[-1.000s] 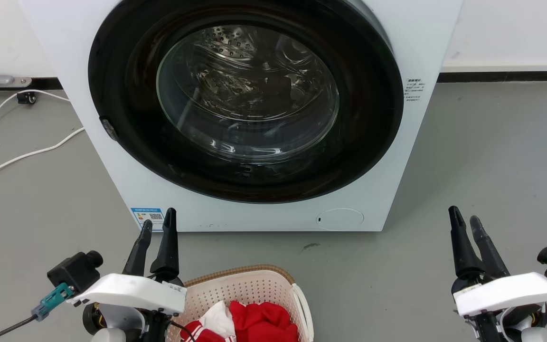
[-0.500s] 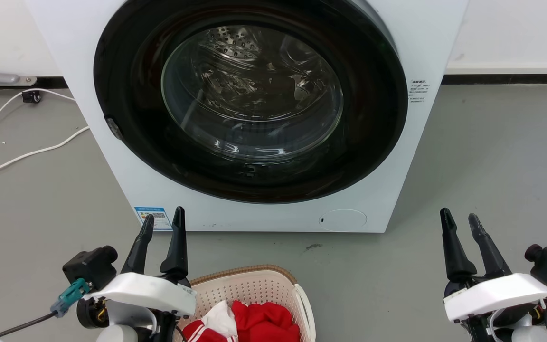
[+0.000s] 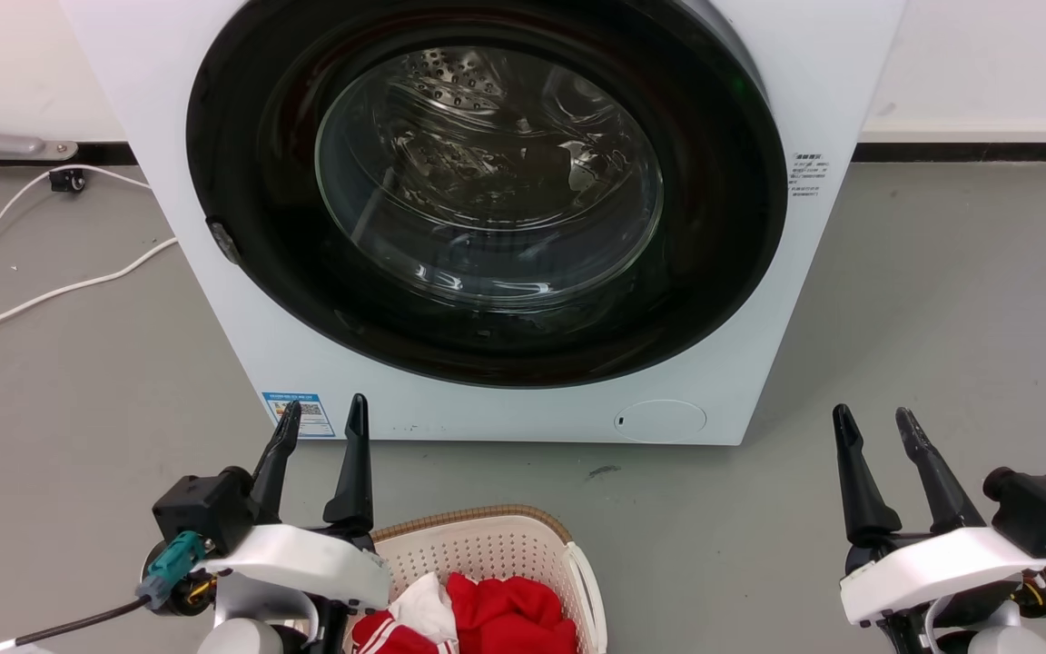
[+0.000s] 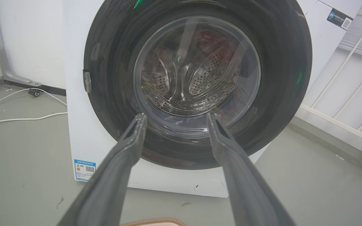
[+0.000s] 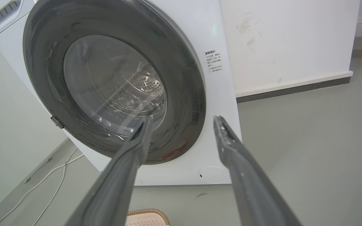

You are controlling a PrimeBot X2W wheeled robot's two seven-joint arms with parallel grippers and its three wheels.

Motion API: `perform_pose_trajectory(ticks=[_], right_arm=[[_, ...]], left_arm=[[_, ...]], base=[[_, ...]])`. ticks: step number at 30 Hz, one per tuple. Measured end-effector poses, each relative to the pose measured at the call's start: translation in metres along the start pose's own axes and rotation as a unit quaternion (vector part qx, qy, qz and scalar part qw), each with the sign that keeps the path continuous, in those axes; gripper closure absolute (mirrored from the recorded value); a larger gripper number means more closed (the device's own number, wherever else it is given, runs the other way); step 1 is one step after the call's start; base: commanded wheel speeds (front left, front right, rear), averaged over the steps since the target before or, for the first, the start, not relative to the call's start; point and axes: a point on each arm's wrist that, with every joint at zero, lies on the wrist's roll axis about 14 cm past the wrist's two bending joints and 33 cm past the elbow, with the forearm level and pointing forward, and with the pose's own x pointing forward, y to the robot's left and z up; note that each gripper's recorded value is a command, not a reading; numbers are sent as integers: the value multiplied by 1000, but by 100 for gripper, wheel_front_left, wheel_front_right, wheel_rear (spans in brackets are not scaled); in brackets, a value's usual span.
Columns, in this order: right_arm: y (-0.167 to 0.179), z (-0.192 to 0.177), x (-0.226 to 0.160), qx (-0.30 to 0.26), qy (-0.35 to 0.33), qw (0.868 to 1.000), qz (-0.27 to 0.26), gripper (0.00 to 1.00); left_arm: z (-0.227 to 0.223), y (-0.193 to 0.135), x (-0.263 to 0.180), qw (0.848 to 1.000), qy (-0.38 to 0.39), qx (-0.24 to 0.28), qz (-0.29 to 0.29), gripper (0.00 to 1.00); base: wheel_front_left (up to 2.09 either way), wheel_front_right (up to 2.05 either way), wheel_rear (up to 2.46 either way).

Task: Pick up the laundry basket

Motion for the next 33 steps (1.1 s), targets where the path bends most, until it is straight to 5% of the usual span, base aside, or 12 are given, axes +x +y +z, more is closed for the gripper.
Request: perform_pose_trajectory(ticks=[33], right_arm=[[-16, 3, -18, -114, 1, 993, -19, 0]], left_arm=[[-2, -6, 1, 992, -16, 125, -5, 0]], base=[[0, 0, 0]])
